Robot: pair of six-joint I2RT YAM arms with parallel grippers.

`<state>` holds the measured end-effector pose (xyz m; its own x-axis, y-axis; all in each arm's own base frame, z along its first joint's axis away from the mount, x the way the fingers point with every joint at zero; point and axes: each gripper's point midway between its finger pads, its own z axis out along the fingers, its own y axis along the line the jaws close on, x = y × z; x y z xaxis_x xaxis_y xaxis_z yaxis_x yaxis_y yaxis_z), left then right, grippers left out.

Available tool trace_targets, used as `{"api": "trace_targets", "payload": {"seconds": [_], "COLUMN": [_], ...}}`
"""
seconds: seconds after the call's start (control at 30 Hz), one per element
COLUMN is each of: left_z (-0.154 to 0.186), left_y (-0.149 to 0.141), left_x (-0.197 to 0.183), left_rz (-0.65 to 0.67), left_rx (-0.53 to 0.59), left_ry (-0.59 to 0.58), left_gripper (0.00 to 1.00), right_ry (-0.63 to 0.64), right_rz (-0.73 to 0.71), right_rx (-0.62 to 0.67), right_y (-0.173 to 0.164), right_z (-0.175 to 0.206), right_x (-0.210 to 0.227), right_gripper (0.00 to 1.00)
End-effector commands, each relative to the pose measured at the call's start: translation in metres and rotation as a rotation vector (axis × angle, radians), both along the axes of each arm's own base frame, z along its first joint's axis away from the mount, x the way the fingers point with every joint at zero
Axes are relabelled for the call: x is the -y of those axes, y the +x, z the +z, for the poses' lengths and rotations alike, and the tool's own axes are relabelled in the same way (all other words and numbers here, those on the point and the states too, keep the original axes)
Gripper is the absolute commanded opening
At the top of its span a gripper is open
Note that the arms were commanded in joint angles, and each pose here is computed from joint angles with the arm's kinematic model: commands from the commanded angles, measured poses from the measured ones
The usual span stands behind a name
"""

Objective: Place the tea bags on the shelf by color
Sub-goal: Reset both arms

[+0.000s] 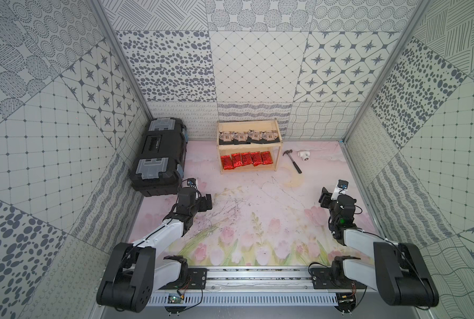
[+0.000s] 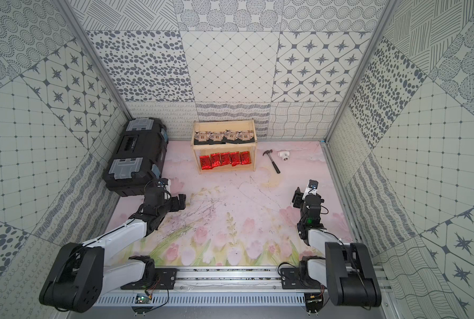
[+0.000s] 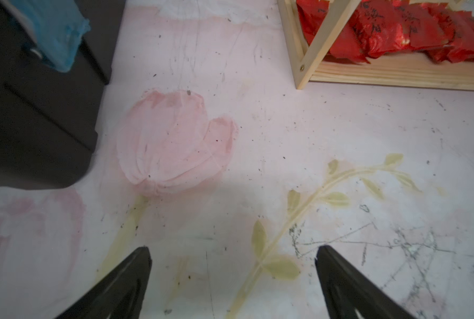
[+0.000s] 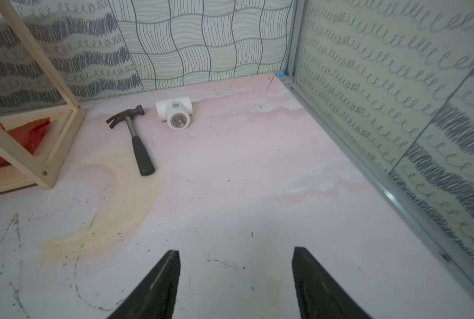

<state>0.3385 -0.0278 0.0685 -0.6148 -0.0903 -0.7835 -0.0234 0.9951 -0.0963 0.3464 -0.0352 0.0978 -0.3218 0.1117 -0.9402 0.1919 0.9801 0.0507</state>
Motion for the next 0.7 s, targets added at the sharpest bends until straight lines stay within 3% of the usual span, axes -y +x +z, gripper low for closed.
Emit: {"api": "trace_targets", "payload": {"seconds": [0.0, 0.2, 0.3, 0.37, 0.67], "left_z": [0.034, 0.019, 0.011, 0.012, 0.009], "left_y": [0.047, 0.049, 0.054, 0.056, 0.06], "left_x": [0.015, 0.013, 0.008, 0.005, -0.008], "left_rz": [-0.166, -0.17, -0.167, -0.167, -0.085], "left_rx": [0.298, 0.282, 0.268, 0.269, 0.24], "left_ry": [0.076, 0.046, 0.01, -0.019, -0.015], "left_gripper": [0.95, 0.96, 0.98, 1.0, 1.0], "right_ry": [0.045, 0.013, 0.01, 0.005, 0.0], "right_rz": [0.165, 0.193, 0.235, 0.235, 0.245], "right_rx": [0.148, 0.13, 0.043, 0.038, 0.037], "right_y": [0.039, 0.05, 0.059, 0.06, 0.059], "right_z": [0.033, 0.016, 0.008, 0.008, 0.008], "right_x": [-0.026, -0.037, -0.044, -0.045, -0.047], "right_gripper": [0.67, 0.69, 0.72, 0.98, 0.99]}}
